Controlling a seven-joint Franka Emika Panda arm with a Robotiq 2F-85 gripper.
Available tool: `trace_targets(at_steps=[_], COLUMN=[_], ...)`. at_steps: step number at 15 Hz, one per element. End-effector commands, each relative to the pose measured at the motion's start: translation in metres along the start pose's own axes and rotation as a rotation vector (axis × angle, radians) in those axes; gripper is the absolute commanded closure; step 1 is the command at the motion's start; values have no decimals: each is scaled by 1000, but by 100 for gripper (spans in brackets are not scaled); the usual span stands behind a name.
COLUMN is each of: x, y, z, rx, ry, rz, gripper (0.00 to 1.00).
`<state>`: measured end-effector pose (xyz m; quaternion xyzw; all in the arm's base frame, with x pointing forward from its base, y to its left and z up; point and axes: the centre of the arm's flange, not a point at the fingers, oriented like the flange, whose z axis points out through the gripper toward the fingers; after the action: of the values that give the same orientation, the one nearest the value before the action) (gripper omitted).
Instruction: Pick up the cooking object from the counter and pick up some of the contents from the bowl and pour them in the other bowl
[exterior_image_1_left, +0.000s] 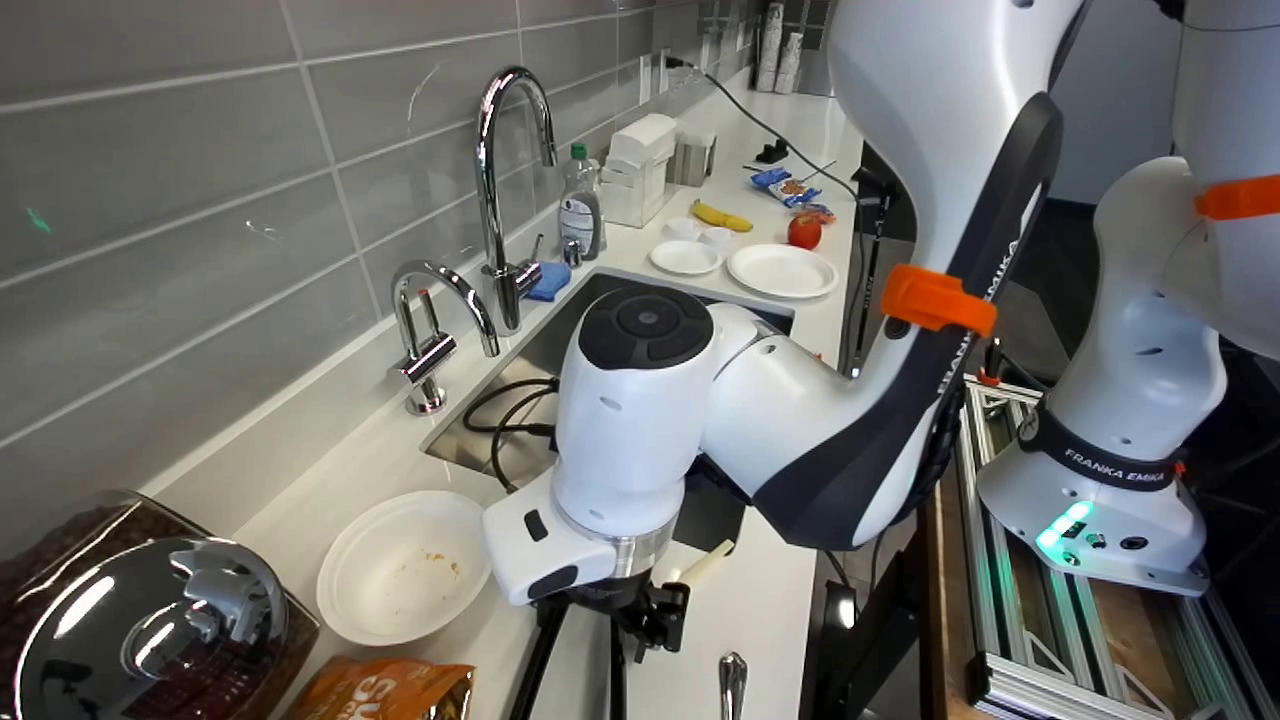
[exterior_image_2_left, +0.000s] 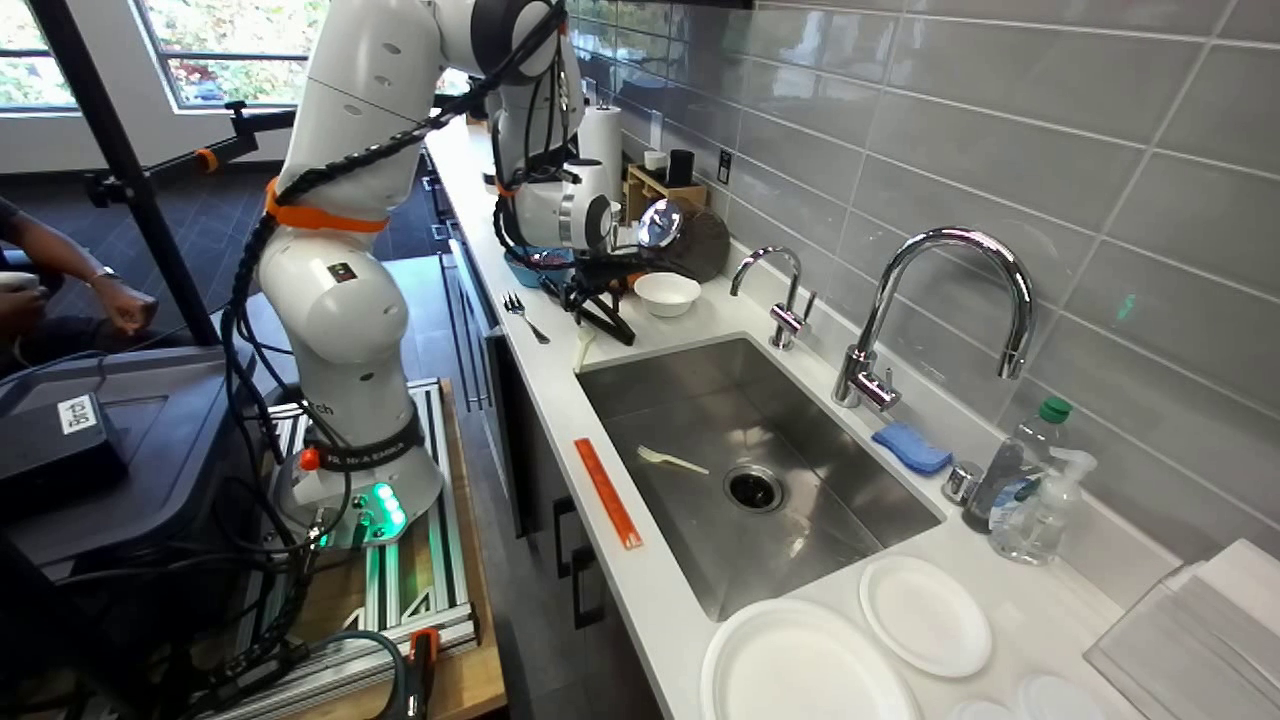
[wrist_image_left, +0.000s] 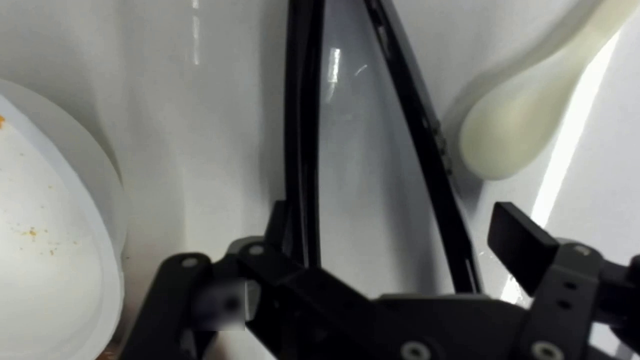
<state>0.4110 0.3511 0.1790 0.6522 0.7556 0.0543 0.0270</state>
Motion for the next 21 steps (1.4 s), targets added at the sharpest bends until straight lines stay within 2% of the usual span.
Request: trace_targets(at_steps=[1,7,21], x=[5,7,-5], y=[1,4,8], z=[10,2,11], rx=[-15,-14,-15], ry=[4,8,-4], rz=[2,-5,23], gripper=[0,0,0])
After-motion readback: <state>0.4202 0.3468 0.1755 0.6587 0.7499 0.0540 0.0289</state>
